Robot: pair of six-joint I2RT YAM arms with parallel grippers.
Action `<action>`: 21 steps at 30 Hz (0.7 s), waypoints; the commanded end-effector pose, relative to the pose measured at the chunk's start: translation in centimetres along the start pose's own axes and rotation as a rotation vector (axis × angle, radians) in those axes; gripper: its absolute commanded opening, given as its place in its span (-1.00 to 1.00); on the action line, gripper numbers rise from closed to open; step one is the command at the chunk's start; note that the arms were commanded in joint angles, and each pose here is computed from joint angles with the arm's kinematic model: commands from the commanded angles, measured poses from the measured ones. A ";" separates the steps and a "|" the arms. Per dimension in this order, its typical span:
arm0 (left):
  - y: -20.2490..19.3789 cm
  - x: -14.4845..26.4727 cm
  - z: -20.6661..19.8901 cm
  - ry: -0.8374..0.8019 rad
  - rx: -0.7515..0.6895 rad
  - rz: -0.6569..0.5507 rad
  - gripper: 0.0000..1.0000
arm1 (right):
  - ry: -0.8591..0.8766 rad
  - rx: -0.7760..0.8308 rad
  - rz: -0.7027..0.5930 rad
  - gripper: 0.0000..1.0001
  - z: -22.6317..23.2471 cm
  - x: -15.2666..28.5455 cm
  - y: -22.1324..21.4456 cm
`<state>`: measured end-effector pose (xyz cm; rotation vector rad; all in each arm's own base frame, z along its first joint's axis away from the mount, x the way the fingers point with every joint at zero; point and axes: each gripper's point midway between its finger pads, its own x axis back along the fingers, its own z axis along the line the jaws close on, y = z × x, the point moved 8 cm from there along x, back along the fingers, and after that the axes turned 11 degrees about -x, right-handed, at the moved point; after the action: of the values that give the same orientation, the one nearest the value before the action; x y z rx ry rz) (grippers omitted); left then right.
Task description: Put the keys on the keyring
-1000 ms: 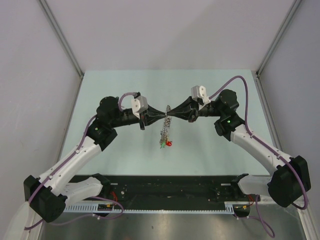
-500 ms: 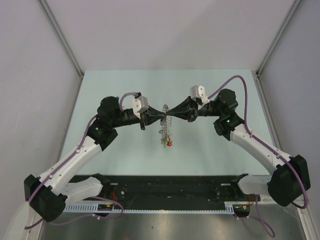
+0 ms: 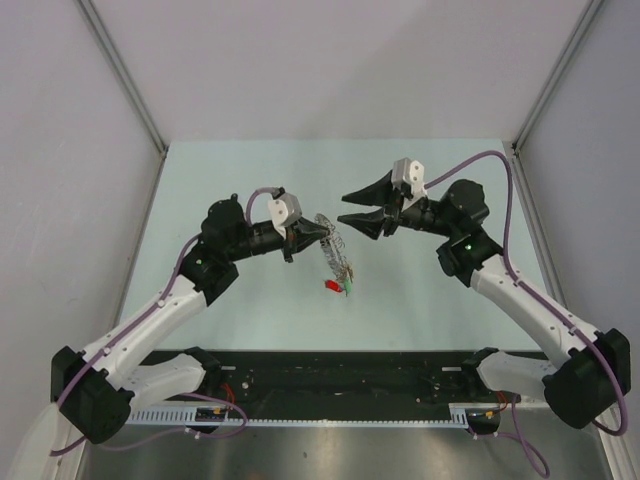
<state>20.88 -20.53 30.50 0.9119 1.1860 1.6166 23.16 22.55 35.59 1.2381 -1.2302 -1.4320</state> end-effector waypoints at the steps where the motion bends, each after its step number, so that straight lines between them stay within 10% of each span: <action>1: 2.3 0.2 0.8 0.073 -0.051 -0.095 -0.99 | -0.148 0.032 -0.093 0.05 -0.2 1.3 4.0; 21: 1.3 5.9 2.1 0.371 -0.094 0.298 -0.99 | -0.357 -0.255 0.012 0.99 0.7 4.8 0.8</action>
<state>21.24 -17.15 30.33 0.9026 1.2602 1.9621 21.51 16.92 38.29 0.9567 -1.3020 -1.8395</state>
